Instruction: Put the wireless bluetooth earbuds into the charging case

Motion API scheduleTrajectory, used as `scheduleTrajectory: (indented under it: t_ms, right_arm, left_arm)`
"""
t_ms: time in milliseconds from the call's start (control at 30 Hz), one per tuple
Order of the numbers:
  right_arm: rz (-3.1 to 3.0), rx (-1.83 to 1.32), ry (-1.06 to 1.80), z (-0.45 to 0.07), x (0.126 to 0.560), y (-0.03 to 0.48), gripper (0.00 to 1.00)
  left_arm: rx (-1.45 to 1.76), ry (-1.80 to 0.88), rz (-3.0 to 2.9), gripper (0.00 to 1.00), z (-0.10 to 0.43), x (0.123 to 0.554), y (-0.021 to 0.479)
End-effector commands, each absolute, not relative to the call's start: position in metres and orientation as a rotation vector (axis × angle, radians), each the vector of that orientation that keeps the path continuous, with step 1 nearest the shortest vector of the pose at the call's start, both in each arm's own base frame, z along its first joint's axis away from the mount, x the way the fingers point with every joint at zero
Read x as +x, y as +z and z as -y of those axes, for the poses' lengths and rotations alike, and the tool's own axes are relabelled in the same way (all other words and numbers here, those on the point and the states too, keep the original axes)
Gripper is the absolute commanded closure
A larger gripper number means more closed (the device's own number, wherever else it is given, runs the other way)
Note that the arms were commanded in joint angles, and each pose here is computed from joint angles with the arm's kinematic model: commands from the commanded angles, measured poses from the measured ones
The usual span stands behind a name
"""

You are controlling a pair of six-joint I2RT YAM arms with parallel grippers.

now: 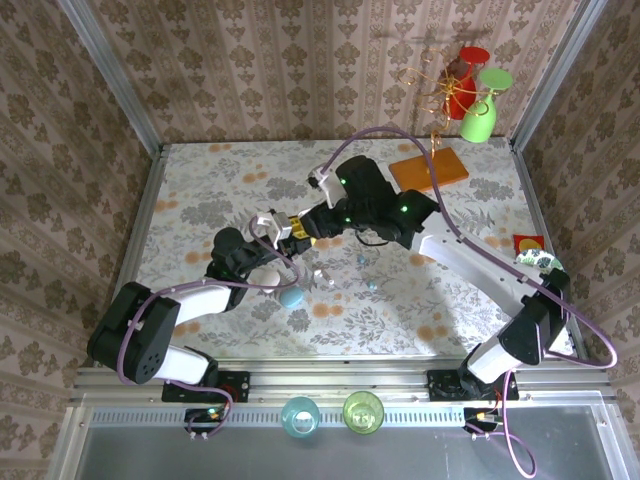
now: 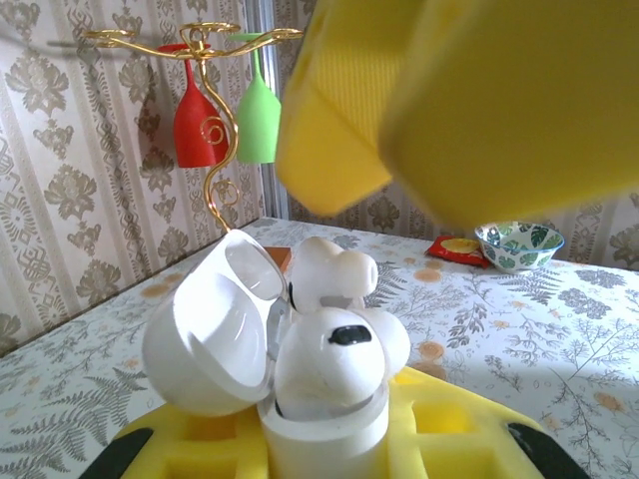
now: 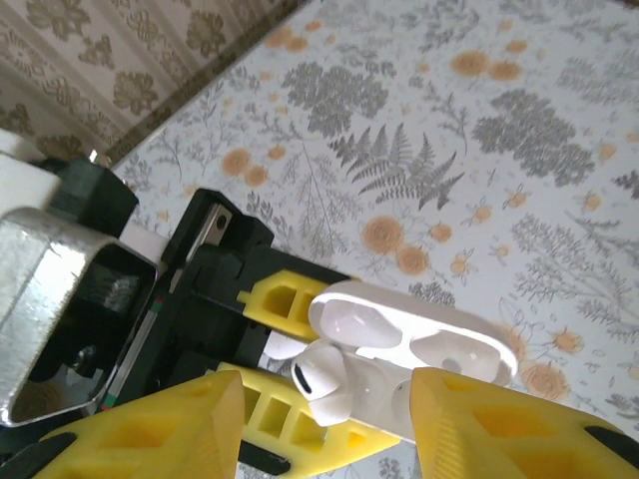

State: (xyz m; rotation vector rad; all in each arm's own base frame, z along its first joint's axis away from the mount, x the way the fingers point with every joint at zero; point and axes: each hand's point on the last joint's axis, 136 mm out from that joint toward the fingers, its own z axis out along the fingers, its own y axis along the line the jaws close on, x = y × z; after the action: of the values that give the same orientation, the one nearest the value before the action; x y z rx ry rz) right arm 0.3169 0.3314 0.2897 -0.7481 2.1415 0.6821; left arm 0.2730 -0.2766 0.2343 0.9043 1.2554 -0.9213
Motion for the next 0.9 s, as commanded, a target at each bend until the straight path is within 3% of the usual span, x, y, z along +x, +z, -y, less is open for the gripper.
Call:
scheduleTrajectory:
  t_ms: [0, 433, 667, 867]
  right_arm:
    - [-2.071, -0.704, 0.684, -0.326, 0.322, 0.307, 0.5]
    - [-2.141, -0.512, 0.654, -0.283, 0.34, 0.289, 0.5]
    - [-2.176, -0.554, 0.725, -0.292, 0.334, 0.275, 0.47]
    - [-2.189, -0.553, 0.687, -0.287, 0.338, 0.27, 0.51]
  left_arm:
    - [0.911, -0.938, -1.19, 1.0, 0.277, 0.27, 0.25]
    - [0.899, -0.943, -1.182, 1.0, 0.274, 0.268, 0.253]
    - [0.898, -0.949, -1.183, 1.0, 0.275, 0.268, 0.254]
    - [0.895, -0.95, -1.182, 1.0, 0.274, 0.268, 0.256]
